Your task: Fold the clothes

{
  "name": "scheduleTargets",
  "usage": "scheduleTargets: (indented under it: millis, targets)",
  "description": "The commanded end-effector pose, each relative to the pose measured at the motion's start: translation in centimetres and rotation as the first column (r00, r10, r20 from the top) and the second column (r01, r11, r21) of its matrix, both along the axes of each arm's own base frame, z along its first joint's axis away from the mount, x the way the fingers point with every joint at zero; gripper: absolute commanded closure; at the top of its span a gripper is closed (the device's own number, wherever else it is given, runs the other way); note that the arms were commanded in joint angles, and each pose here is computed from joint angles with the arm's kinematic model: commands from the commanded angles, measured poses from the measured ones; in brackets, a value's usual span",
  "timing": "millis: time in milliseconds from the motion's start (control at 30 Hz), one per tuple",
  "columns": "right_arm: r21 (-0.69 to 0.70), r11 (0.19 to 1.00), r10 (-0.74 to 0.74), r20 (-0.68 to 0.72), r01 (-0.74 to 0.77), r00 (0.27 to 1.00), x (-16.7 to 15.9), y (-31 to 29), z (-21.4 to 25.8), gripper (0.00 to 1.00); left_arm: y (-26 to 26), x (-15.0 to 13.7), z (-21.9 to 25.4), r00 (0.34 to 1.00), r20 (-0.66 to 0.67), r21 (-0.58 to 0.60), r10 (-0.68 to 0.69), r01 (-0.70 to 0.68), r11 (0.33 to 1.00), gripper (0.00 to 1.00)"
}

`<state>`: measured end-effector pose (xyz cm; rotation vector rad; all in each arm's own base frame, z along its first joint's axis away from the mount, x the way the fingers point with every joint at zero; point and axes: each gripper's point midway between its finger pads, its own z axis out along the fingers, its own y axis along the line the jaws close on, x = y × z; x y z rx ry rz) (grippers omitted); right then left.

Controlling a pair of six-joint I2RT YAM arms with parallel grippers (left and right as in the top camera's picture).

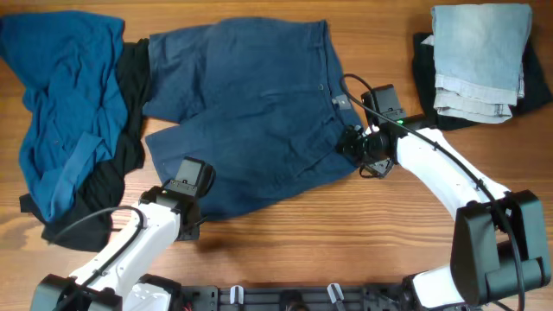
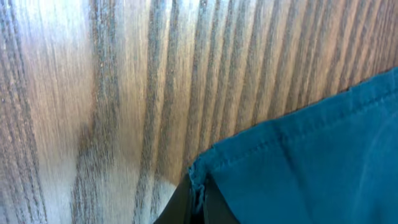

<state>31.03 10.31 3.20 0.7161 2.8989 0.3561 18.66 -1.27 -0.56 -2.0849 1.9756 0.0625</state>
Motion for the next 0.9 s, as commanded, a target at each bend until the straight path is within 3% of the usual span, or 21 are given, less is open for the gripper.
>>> scheduleTargets:
  millis: [0,33,100,233,267,333,467,567,633,867]
  targets:
    - [-0.023,1.000,0.010,-0.013,-0.010,1.000,-0.7,-0.3,-0.5,0.23,0.0,-2.6,-1.5,0.993,-0.112,-0.015,-0.043,0.042,0.999,0.96]
    - [-0.023,1.000,0.010,-0.010,-0.010,1.000,-0.7,-0.4,-0.7,0.27,-0.1,-2.7,-1.5,0.993,-0.113,-0.021,-0.044,0.042,0.999,0.96]
    - [-0.021,1.000,0.010,0.014,-0.010,1.000,-0.4,-0.3,-1.0,0.49,-0.1,-2.7,-1.5,0.993,-0.113,-0.022,-0.044,0.042,0.999,0.96]
    - [-0.018,1.000,0.009,0.025,-0.009,1.000,-0.7,-0.4,-2.3,0.52,-0.1,-2.7,-1.5,0.993,-0.113,-0.022,-0.044,0.041,0.999,0.96]
    - [-0.023,1.000,0.008,0.018,-0.007,1.000,-0.8,-0.5,-2.6,0.57,-0.1,-2.7,-1.5,0.993,-0.113,-0.022,-0.044,0.042,0.999,0.96]
    - [-0.049,0.999,0.003,0.013,-0.002,1.000,-0.8,-0.9,-3.0,0.96,-0.1,-2.6,-1.5,0.993,-0.109,-0.023,-0.044,0.042,0.999,0.96]
    - [-0.047,0.998,-0.033,0.057,0.035,0.998,0.2,-1.1,-2.1,0.96,-1.0,0.2,-0.7,0.983,-0.026,-0.031,-0.183,0.182,0.983,0.96]
    - [-0.022,0.997,-0.072,0.120,0.075,0.990,-0.1,-2.4,1.6,0.96,-1.6,2.7,3.3,0.913,0.025,0.015,-0.407,0.407,0.913,0.96]
    - [-0.015,0.993,-0.116,0.157,0.120,0.981,-1.2,-4.1,4.6,0.96,-1.8,3.4,6.2,0.878,0.064,0.040,-0.474,0.473,0.880,0.96]
    - [0.033,0.986,-0.165,0.297,0.163,0.940,-7.6,-6.0,12.7,0.96,-1.6,1.6,14.9,0.822,0.265,0.081,-0.505,0.503,0.861,0.96]
